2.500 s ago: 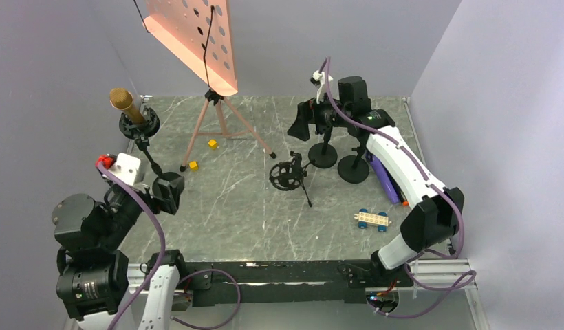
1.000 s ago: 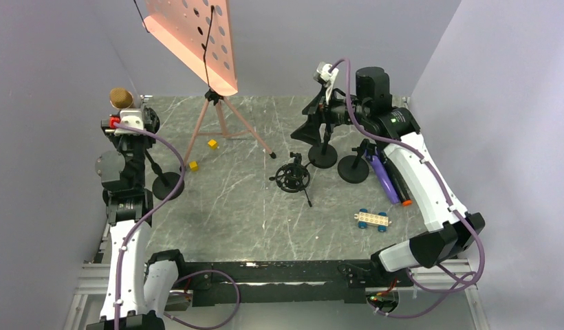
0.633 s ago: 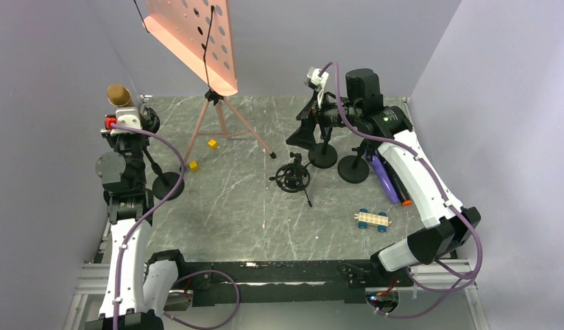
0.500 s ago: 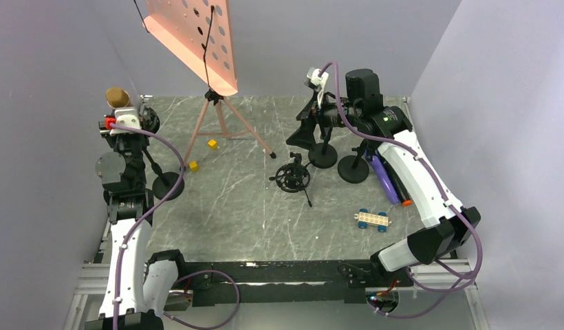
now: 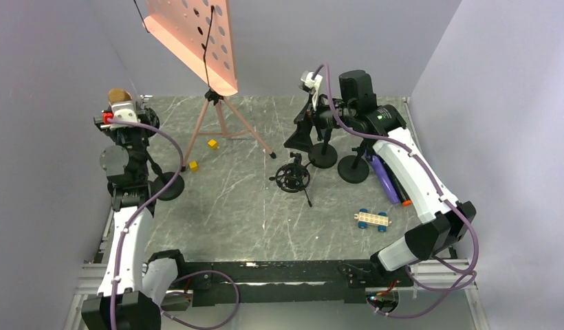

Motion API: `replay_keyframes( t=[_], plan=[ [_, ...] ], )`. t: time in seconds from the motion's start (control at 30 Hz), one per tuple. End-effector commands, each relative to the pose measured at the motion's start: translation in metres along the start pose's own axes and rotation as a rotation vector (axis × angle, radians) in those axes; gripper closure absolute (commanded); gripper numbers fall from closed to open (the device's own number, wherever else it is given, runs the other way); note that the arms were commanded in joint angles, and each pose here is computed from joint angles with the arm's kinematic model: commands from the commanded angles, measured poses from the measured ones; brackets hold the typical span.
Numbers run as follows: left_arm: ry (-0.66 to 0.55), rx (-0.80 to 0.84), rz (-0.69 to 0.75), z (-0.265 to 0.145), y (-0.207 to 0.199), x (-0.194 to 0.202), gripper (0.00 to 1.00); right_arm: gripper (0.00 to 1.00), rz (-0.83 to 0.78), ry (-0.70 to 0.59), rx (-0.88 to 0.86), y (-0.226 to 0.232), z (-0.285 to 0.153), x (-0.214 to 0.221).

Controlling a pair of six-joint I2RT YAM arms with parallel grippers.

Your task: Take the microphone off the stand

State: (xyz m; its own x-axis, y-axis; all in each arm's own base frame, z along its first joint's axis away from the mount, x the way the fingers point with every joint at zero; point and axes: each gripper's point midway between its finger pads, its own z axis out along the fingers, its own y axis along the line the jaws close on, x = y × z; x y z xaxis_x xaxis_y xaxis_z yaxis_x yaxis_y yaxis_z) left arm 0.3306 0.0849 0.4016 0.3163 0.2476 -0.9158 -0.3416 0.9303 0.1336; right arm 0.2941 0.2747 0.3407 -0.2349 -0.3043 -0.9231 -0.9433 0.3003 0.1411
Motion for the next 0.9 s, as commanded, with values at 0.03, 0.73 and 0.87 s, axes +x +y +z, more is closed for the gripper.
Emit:
replay_keyframes(
  t=[0.03, 0.73, 0.87],
  plan=[
    [-0.086, -0.009, -0.028, 0.014, 0.000, -0.015, 0.43, 0.00, -0.074, -0.014, 0.005, 0.006, -0.002, -0.014],
    [-0.230, 0.008, -0.093, 0.016, 0.010, -0.110, 1.00, 0.00, -0.064, -0.008, 0.007, 0.008, 0.000, -0.002],
    [-0.256, 0.036, -0.150, 0.015, 0.007, -0.133, 1.00, 0.00, -0.068, -0.011, 0.008, 0.009, -0.002, -0.003]
  ],
)
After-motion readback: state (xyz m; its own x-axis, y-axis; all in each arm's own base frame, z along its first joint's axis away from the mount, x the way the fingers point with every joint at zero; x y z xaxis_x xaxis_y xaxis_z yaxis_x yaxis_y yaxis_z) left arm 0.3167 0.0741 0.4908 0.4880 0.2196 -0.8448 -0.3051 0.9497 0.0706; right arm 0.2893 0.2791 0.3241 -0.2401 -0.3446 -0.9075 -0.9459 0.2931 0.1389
